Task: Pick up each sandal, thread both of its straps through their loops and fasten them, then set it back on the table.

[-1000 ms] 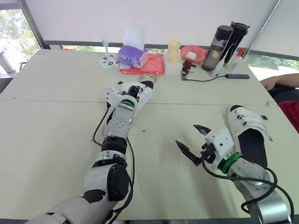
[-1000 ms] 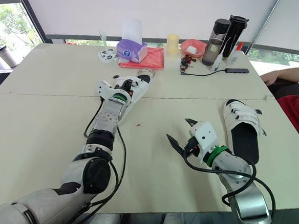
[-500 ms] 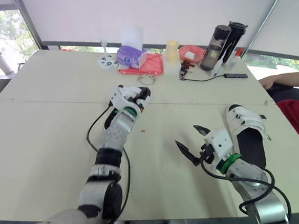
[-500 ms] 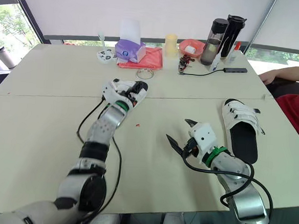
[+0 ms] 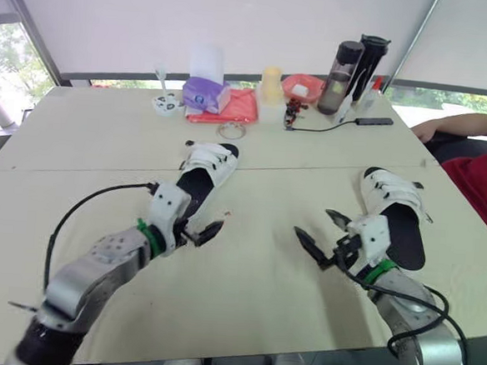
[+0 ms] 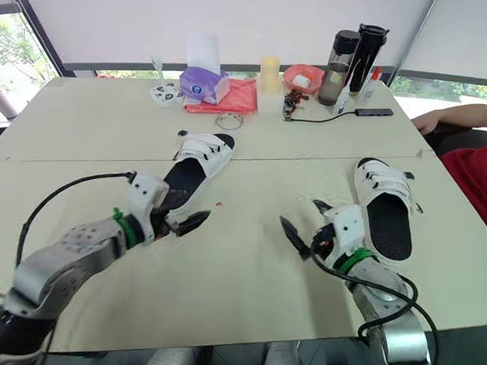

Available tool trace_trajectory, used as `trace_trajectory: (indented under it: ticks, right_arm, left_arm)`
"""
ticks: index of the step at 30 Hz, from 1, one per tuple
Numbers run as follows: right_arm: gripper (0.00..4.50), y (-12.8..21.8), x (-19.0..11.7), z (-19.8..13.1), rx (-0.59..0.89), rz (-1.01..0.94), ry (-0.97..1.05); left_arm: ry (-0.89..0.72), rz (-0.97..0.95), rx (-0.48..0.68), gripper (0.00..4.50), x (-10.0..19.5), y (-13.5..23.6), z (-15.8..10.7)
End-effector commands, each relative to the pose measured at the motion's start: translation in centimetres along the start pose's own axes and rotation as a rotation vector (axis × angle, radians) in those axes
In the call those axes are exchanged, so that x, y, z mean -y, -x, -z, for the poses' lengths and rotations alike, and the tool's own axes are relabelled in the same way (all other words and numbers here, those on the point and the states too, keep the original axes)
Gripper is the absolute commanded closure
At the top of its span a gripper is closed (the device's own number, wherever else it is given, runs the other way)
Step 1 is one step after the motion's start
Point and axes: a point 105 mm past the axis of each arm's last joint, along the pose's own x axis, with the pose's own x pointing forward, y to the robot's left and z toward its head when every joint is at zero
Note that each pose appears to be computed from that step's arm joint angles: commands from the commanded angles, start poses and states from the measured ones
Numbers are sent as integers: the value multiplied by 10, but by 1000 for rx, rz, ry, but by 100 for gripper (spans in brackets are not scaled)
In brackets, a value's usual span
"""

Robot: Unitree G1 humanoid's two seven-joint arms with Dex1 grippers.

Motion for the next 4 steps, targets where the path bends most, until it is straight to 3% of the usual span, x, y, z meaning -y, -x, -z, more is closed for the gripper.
trace_trajectory:
  ticks: [1,4]
  right_arm:
    - [0,13,-3,-9,39,0,-67]
    - [0,22,-10,-3,17,-16,-99]
  left_arm:
    - [-20,53,62,3,8,11,-8]
    - [51,18,81,3,5,14,-3]
